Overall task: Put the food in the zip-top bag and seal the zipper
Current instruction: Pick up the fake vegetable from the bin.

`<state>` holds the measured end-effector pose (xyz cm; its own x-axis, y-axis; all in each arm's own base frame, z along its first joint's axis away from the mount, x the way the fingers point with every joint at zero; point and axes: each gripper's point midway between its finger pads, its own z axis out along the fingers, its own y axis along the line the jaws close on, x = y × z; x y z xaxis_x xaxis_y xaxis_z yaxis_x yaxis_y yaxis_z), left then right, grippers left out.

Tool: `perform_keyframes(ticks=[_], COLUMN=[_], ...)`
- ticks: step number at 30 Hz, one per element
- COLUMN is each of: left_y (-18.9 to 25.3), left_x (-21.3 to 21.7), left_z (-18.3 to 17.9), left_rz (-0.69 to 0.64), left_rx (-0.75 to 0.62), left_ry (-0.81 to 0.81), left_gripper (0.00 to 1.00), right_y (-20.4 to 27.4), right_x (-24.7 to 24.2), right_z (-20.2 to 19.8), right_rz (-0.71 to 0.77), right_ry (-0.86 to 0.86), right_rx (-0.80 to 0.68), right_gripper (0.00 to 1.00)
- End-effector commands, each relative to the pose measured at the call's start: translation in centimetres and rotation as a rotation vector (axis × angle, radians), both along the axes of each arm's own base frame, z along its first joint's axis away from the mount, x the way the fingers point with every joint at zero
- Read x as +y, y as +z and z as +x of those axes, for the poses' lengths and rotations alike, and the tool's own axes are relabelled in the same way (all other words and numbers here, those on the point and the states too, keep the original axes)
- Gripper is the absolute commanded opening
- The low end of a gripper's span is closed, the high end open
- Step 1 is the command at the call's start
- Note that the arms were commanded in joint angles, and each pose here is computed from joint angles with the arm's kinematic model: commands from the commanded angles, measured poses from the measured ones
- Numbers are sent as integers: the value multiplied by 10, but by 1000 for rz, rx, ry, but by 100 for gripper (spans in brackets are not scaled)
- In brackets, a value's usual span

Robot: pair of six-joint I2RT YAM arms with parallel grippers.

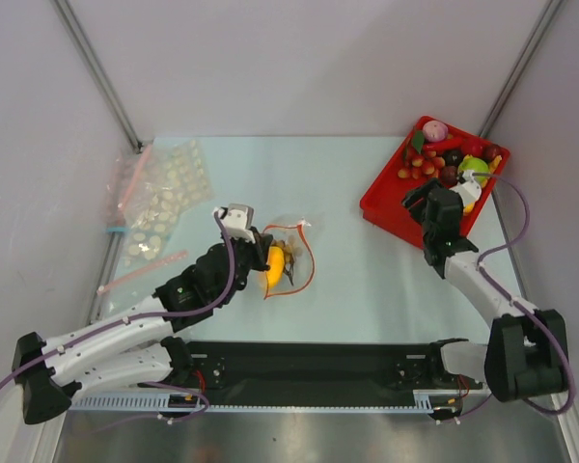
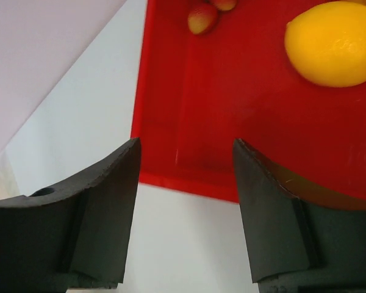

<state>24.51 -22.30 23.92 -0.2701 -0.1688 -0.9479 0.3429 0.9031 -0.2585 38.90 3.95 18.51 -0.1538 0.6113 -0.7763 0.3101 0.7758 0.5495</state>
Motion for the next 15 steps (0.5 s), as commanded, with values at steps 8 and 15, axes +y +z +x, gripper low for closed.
perform_keyframes(ticks=[8,15], left_y=[2,-4], left_x=[-2,-9], left_z=[10,8], left_rz=[-8,22], left_rx=[-2,28], left_ry=[49,12], left_gripper=[0,0], right_y=[16,-7], right_x=[-82,-125], right_z=[98,158], right_rz=[85,256], right_ry=[-338,-379], right_rx=[-66,-110], right_gripper=[81,73])
